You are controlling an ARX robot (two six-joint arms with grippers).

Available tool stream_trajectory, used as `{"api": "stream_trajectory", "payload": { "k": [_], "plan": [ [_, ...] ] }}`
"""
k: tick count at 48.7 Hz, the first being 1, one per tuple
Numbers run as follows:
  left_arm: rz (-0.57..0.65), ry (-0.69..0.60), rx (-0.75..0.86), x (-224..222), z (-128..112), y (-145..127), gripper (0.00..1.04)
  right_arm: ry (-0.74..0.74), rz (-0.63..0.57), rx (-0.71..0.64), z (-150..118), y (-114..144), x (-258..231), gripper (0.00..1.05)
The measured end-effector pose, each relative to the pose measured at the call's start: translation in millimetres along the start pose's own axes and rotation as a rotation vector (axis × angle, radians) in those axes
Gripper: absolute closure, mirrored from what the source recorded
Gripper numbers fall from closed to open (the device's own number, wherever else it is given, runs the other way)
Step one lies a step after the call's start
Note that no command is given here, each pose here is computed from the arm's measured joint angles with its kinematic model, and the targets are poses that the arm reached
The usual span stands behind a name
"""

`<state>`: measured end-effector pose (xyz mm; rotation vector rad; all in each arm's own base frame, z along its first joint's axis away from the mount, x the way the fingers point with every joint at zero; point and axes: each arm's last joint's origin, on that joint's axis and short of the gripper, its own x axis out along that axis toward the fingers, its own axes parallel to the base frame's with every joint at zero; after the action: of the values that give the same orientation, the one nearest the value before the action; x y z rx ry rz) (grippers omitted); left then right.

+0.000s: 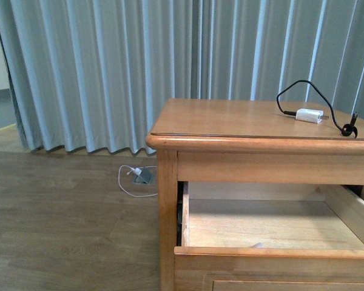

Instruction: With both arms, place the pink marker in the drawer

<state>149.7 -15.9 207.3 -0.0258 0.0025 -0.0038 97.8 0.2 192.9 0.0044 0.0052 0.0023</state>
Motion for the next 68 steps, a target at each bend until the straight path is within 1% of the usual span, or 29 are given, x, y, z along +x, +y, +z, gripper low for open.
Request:
{"api": "stream_trajectory", "payload": {
  "k": [1, 3, 8, 9, 15, 37, 43, 62, 66, 68],
  "plan": [
    [0.001, 0.000, 0.004, -2.1, -3.0, 1.3, 0.53, 0.000, 0.000, 0.000, 0.0, 0.0, 0.0, 0.08],
    [-0.002, 0.002, 0.007, -3.4, -5.2, 2.0, 0.58, 0.000, -0.001, 0.000, 0.0, 0.0, 0.0, 0.08],
    [-0.005, 0.002, 0.012, -8.5, -11.1, 6.2, 0.75, 0.000, 0.000, 0.000, 0.0, 0.0, 0.0, 0.08],
    [-0.028, 0.003, 0.014, -9.8, -12.5, 8.3, 0.80, 0.000, 0.000, 0.000, 0.0, 0.0, 0.0, 0.08],
    [0.007, -0.001, 0.017, -15.2, -17.4, 15.8, 1.01, 0.000, -0.001, 0.000, 0.0, 0.0, 0.0, 0.08],
    [0.001, -0.010, 0.018, -31.7, -34.1, 16.4, 1.01, 0.000, 0.000, 0.000, 0.0, 0.0, 0.0, 0.08],
    [0.001, -0.032, 0.021, -34.6, -32.0, 16.3, 1.01, 0.000, 0.000, 0.000, 0.0, 0.0, 0.0, 0.08],
    [0.001, -0.029, 0.021, -41.9, -32.9, 16.3, 1.01, 0.000, 0.000, 0.000, 0.0, 0.0, 0.0, 0.08],
    [0.001, 0.005, 0.021, -49.6, -37.7, 16.4, 1.01, 0.000, 0.000, 0.000, 0.0, 0.0, 0.0, 0.08],
    [0.001, -0.014, 0.021, -52.0, -36.5, 16.4, 1.01, 0.000, -0.001, 0.000, 0.0, 0.0, 0.0, 0.08]
  ]
}}
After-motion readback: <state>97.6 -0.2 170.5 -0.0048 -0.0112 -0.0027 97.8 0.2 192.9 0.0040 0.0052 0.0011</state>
